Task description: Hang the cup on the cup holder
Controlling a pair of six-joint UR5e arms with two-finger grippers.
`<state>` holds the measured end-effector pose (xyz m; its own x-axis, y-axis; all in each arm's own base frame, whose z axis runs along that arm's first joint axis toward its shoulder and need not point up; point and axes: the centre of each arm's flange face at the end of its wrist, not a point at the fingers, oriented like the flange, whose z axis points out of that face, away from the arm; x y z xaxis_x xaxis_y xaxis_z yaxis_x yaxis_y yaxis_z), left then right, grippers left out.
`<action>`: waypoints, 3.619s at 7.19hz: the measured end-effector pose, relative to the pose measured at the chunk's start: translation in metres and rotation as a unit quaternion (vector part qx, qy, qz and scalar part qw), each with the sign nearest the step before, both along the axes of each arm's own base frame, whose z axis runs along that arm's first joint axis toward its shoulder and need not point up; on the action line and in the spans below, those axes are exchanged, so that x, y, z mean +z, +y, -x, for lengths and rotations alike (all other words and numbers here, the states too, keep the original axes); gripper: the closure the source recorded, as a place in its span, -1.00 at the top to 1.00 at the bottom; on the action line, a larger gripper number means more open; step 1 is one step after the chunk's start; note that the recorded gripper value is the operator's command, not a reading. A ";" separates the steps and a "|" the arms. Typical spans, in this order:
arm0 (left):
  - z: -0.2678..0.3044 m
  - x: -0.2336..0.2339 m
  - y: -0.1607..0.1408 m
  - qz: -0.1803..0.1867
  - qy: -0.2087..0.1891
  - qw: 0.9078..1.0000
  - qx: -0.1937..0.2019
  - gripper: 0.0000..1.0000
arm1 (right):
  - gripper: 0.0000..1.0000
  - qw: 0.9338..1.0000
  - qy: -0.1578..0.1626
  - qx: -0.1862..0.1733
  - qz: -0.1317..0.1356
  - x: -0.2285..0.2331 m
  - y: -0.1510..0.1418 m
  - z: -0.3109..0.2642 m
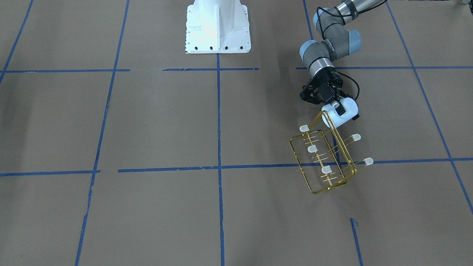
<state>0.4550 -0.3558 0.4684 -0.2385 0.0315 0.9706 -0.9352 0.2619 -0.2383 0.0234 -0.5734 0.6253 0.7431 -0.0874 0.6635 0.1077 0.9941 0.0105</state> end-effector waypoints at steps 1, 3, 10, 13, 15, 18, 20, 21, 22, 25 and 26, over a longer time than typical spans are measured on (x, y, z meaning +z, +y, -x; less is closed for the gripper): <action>0.000 0.000 0.000 0.000 0.000 1.000 0.000 1.00 | 1.00 1.000 0.000 0.000 0.000 0.000 0.000 0.000; 0.001 0.000 0.001 0.000 0.002 1.000 0.001 1.00 | 1.00 1.000 0.000 0.000 0.000 0.000 0.000 0.000; 0.086 -0.022 0.018 -0.032 0.139 0.990 0.002 1.00 | 1.00 1.000 0.000 0.000 0.000 0.000 0.000 0.000; 0.117 -0.004 0.019 -0.059 0.354 0.933 0.005 1.00 | 1.00 1.000 0.000 0.000 0.000 0.000 0.000 0.000; 0.126 -0.005 0.016 -0.072 0.511 0.857 0.000 1.00 | 1.00 1.000 0.000 0.000 0.000 0.000 0.000 0.000; 0.134 -0.019 0.022 -0.019 0.746 0.665 0.021 1.00 | 1.00 1.000 0.000 0.000 0.000 0.000 0.000 0.000; 0.147 -0.034 0.022 0.018 0.836 0.545 0.058 1.00 | 1.00 1.000 0.000 0.000 0.000 0.000 0.000 0.000; 0.157 -0.038 0.016 0.035 0.865 0.495 0.071 1.00 | 1.00 1.000 0.000 0.000 0.000 0.000 0.000 0.000; 0.164 -0.039 0.010 0.056 0.891 0.444 0.074 1.00 | 1.00 1.000 0.000 0.000 0.000 0.000 0.000 0.000; 0.185 -0.037 -0.014 0.126 0.933 0.333 0.060 1.00 | 1.00 1.000 0.000 0.000 0.000 0.000 0.000 0.000; 0.199 -0.035 -0.026 0.155 0.933 0.319 0.058 1.00 | 1.00 1.000 0.000 0.000 0.000 0.000 0.000 0.000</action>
